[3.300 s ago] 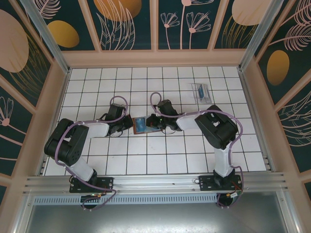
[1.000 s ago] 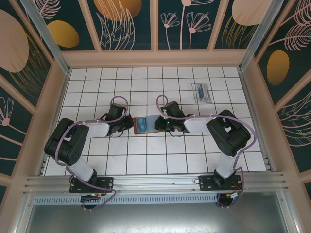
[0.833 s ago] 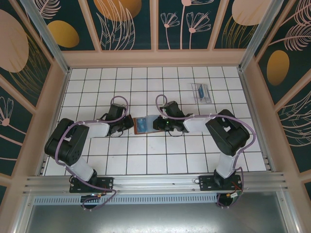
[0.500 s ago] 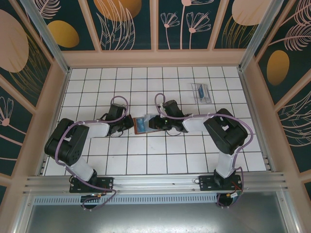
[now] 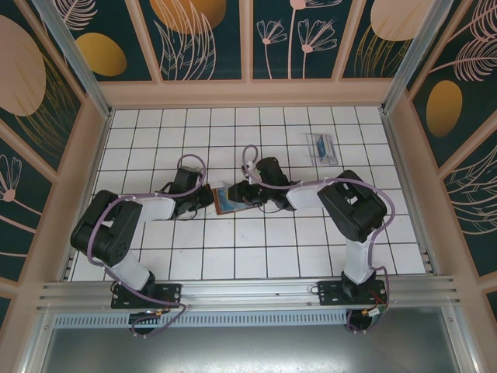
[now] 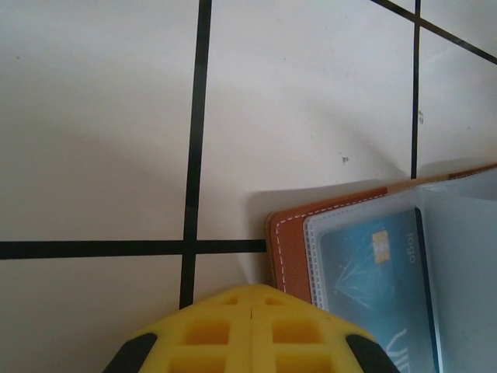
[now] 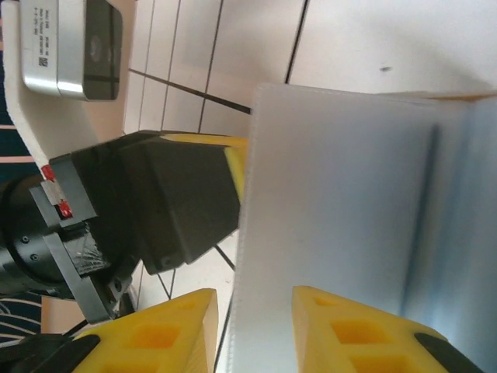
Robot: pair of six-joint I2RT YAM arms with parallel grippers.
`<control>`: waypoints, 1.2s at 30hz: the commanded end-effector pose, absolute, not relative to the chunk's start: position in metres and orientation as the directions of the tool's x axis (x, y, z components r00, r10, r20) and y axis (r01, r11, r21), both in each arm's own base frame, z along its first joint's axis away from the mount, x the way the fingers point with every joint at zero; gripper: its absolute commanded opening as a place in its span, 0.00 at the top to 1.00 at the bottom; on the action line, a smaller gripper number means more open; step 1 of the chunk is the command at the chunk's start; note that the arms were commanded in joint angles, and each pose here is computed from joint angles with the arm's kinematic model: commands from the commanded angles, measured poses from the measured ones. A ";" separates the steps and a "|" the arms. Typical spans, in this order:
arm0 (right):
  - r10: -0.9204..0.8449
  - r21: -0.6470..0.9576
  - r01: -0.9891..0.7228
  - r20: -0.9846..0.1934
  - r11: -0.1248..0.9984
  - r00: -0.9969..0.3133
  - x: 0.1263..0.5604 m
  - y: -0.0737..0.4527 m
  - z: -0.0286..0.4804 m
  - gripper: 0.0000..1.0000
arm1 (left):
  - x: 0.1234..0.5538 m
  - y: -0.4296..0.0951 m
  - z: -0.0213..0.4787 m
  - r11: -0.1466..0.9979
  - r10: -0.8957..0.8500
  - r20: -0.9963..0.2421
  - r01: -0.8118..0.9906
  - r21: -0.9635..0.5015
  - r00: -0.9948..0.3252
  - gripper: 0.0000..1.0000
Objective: Put the credit cards into the card holder
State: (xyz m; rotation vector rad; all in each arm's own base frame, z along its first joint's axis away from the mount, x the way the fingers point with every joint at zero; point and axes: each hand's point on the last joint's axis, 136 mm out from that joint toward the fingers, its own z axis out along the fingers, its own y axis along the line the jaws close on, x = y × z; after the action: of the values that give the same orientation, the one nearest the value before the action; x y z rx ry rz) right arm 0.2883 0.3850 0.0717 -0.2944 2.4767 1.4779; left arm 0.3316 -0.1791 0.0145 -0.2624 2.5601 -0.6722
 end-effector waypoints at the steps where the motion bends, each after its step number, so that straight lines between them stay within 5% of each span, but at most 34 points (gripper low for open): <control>1: -0.081 0.857 -0.348 -0.344 0.380 -0.935 0.287 0.408 0.095 0.68 | 0.308 -0.170 0.004 0.882 -0.279 -0.350 -0.095 -0.461 -0.895 0.94; 4: -0.106 0.852 -0.361 -0.347 0.381 -0.932 0.282 0.412 0.093 0.68 | 0.310 -0.167 0.006 0.882 -0.291 -0.360 -0.103 -0.460 -0.886 0.88; 10: -0.116 0.844 -0.356 -0.339 0.400 -0.934 0.278 0.405 0.086 0.67 | 0.314 -0.159 0.005 0.893 -0.316 -0.364 -0.145 -0.427 -0.876 0.53; 16: -0.058 0.715 -0.418 -0.470 0.561 -0.881 0.310 0.367 0.106 0.66 | 0.319 -0.160 0.016 0.882 -0.337 -0.382 -0.147 -0.447 -0.861 0.48; 20: -0.031 0.522 -0.419 -0.599 0.743 -0.800 0.350 0.315 0.126 0.61 | 0.324 -0.163 0.031 0.881 -0.329 -0.406 -0.122 -0.457 -0.853 0.41; 26: -0.023 0.215 -0.259 -0.728 0.942 -0.685 0.415 0.205 0.162 0.37 | 0.327 -0.166 0.049 0.874 -0.316 -0.457 -0.068 -0.481 -0.831 0.27; 36: 0.133 0.055 0.135 -0.722 0.989 -0.679 0.479 0.043 0.166 0.24 | 0.325 -0.161 0.079 0.863 -0.340 -0.545 -0.023 -0.505 -0.767 0.18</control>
State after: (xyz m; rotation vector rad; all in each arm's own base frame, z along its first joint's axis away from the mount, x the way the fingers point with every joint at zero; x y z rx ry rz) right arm 0.4747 0.0757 0.1824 0.1554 2.2539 0.1625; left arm 0.3301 -0.1657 0.0800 -0.2708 2.3957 -0.6510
